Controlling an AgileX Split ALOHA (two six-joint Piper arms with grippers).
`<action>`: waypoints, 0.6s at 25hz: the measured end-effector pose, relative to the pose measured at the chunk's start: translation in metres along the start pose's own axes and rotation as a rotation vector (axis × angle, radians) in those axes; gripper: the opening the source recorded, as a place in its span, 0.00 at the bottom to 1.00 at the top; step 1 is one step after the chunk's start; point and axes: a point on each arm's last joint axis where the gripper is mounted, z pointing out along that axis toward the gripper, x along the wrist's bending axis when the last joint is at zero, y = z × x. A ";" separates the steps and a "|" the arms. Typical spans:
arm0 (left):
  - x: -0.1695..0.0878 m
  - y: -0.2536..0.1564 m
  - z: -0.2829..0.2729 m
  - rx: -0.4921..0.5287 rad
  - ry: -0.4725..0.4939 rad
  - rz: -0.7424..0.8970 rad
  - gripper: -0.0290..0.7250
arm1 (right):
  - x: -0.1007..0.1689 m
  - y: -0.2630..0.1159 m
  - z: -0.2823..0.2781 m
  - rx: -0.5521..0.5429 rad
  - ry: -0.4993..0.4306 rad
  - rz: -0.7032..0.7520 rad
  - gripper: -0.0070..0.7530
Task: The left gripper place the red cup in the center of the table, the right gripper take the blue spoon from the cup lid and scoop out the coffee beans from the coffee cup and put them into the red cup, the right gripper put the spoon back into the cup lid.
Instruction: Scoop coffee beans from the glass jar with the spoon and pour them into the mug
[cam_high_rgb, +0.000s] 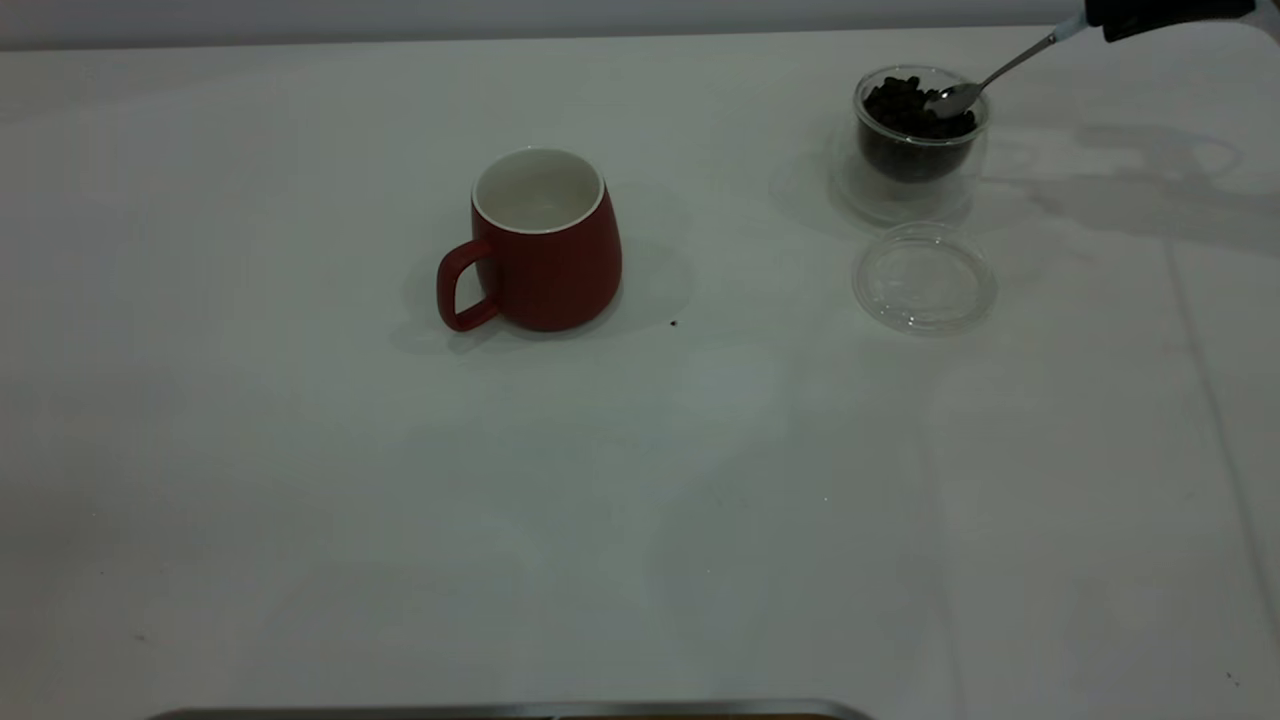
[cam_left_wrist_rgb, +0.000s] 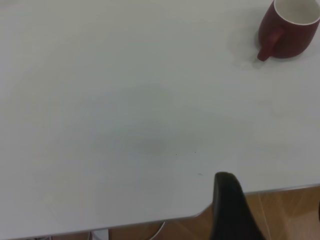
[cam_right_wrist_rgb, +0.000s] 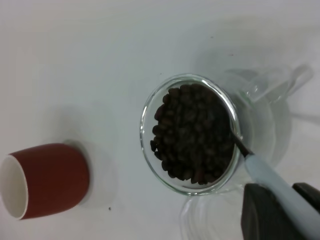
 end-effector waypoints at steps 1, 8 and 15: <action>0.000 0.000 0.000 0.000 0.000 0.000 0.66 | -0.001 0.001 0.001 0.000 0.000 0.004 0.16; 0.000 0.000 0.000 0.000 0.000 0.000 0.66 | 0.000 -0.001 0.006 0.016 0.003 0.002 0.16; 0.000 0.000 0.000 0.000 0.000 0.000 0.66 | -0.005 -0.009 0.016 0.079 0.034 0.020 0.16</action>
